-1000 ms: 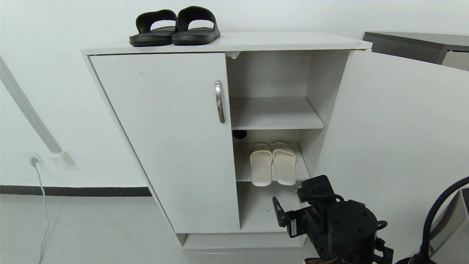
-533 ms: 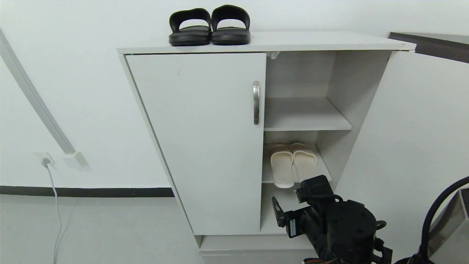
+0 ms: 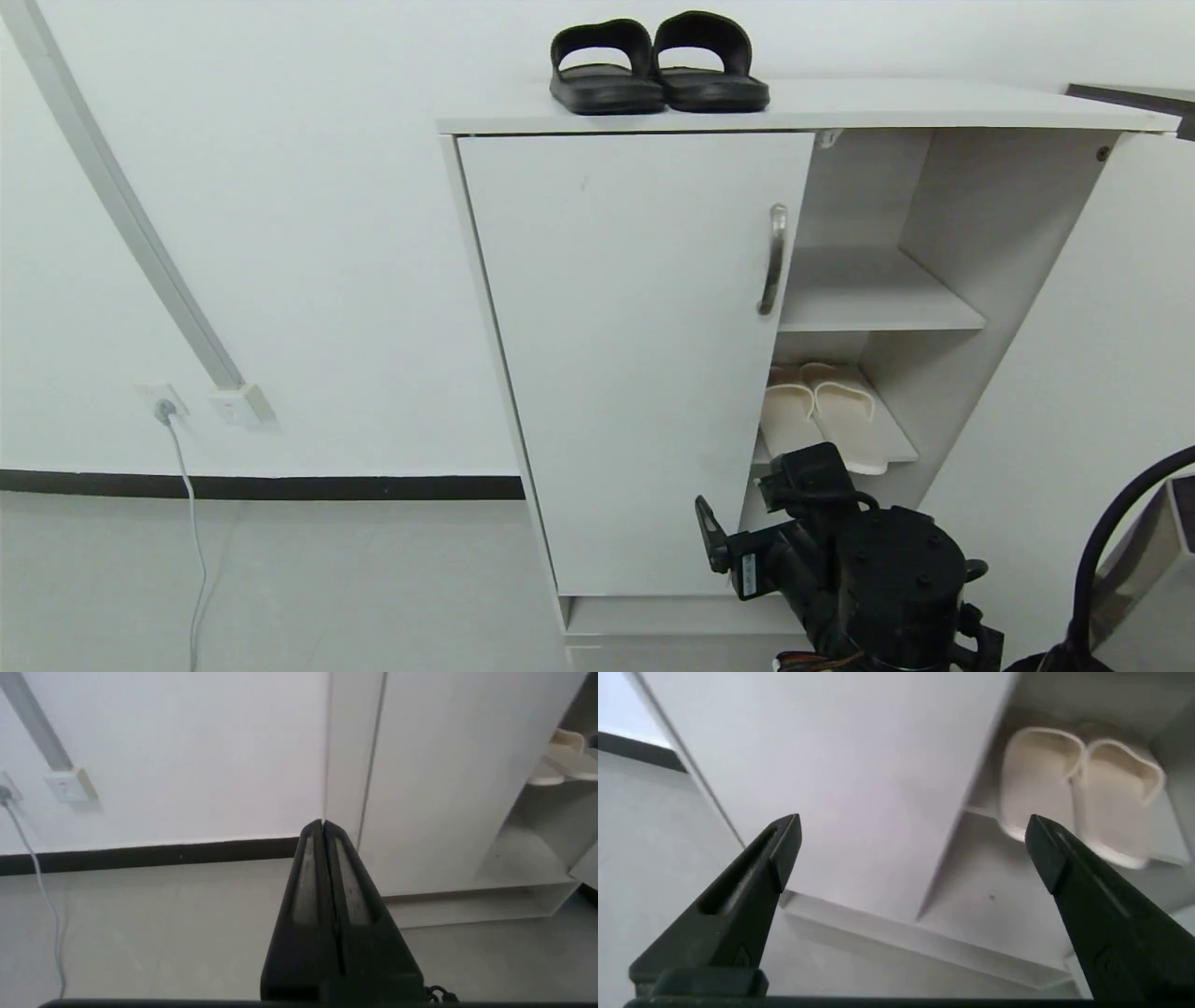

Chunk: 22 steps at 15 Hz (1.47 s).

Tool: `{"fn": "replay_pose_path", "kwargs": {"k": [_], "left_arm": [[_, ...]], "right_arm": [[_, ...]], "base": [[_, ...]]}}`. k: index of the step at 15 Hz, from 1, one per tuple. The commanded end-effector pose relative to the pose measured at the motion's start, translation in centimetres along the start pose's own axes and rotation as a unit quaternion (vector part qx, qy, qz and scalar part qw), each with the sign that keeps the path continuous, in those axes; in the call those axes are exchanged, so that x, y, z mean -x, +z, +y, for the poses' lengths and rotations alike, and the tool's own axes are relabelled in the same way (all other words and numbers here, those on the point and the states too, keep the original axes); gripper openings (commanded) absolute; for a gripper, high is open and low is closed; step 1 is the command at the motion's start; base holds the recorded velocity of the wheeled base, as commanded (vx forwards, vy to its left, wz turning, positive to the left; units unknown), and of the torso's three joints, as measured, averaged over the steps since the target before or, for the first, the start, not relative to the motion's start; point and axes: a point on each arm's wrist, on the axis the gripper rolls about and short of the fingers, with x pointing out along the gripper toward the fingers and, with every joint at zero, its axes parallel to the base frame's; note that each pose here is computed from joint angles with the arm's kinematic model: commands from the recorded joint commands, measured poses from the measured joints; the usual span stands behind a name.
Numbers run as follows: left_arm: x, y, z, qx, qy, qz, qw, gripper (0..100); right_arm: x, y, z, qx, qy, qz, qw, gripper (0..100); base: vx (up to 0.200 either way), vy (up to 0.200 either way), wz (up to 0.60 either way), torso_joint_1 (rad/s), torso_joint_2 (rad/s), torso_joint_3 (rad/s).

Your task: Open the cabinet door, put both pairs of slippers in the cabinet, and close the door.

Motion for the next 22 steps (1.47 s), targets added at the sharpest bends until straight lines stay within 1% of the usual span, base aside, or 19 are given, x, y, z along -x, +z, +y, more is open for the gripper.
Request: {"fn": "replay_pose_path", "kwargs": {"k": [1,5,7,10,17,20,22], "left_arm": [[-0.01,0.00,0.00,0.000,0.000,0.001,1.0000,0],[0.00,0.00,0.00,0.001,0.001,0.000,1.0000,0],[0.00,0.00,0.00,0.001,0.001,0.000,1.0000,0],[0.00,0.00,0.02,0.003,0.004,0.000,1.0000,0],[0.00,0.00,0.02,0.003,0.004,0.000,1.0000,0],[0.00,0.00,0.02,0.002,0.004,0.000,1.0000,0],[0.00,0.00,0.02,0.001,0.004,0.000,1.0000,0]], "right_arm": [[-0.02,-0.04,-0.03,0.000,-0.001,0.001,1.000,100],[0.04,0.00,-0.06,-0.001,0.000,-0.001,1.000,100],[-0.06,0.35,-0.20,-0.010,0.001,-0.023,1.000,100],[-0.05,-0.26,-0.39,0.004,0.002,-0.015,1.000,100],[0.02,-0.39,-0.38,0.007,0.002,-0.012,1.000,100],[0.01,-0.40,-0.44,0.007,0.001,-0.012,1.000,100],[-0.11,-0.35,-0.64,0.006,-0.002,-0.013,1.000,100]], "base": [[0.000,0.200,0.00,0.002,0.00,0.007],[0.000,0.000,0.00,0.000,0.00,0.000],[0.000,0.000,0.00,0.000,0.00,0.000],[0.000,0.000,0.00,0.000,0.00,0.000],[0.000,0.000,0.00,0.000,0.00,0.000],[0.000,0.000,0.00,0.002,-0.18,-0.286],[0.000,0.000,0.00,0.041,-0.45,-0.381]]}}
